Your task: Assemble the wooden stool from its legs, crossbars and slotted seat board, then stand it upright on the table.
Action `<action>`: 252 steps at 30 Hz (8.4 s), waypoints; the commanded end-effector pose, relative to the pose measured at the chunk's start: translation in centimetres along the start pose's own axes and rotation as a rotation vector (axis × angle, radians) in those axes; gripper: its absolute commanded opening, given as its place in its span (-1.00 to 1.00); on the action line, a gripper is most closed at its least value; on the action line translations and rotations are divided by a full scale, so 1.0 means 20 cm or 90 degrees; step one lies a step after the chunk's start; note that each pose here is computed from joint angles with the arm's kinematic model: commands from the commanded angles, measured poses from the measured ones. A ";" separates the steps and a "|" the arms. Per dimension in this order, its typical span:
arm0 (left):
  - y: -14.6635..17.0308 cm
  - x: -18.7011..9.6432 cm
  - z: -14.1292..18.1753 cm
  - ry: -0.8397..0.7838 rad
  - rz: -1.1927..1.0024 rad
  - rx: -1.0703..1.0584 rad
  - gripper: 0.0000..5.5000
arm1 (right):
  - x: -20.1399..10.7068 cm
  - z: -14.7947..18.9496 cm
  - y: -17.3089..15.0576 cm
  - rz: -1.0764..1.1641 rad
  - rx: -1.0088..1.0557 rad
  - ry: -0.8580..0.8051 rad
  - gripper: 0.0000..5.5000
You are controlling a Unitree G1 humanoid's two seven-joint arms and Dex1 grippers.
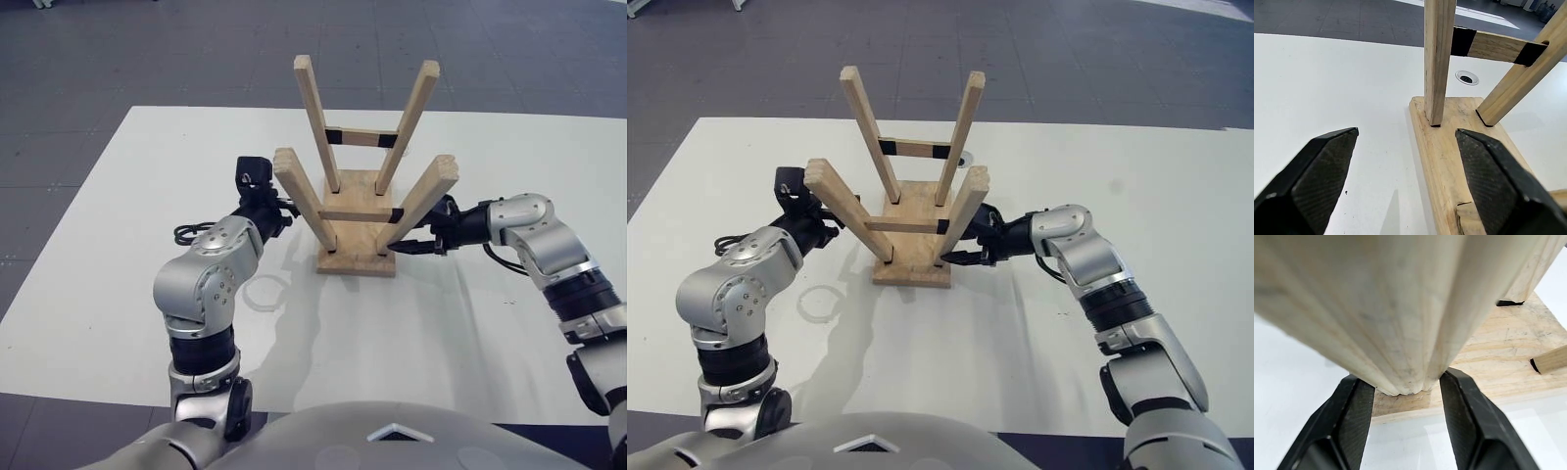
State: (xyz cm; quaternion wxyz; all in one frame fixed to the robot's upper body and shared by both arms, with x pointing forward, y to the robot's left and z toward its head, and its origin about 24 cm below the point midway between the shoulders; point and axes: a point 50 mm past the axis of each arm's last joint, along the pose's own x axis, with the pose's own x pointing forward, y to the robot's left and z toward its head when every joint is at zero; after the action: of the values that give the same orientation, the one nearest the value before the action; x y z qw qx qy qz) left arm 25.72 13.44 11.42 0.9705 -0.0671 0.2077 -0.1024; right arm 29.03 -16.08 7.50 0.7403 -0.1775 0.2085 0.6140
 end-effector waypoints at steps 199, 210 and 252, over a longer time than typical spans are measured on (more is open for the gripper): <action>0.26 -0.36 0.34 -0.045 -0.396 0.212 0.35 | -0.43 0.35 -0.37 -0.163 0.113 -0.096 0.47; 0.13 -0.25 0.27 0.032 -0.495 0.281 0.03 | -0.38 0.42 -0.37 -0.098 0.087 -0.125 0.90; 0.28 -0.18 0.25 0.096 -0.703 0.370 -0.38 | -0.28 0.38 0.11 0.086 0.122 -0.116 0.70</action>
State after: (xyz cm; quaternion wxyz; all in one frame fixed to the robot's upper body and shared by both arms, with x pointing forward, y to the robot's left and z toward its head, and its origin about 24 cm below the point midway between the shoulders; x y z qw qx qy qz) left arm 25.68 20.13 17.31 0.7275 0.1162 0.1575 -0.6576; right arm 27.05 -16.56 17.14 0.7238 -0.0533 0.2032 0.6573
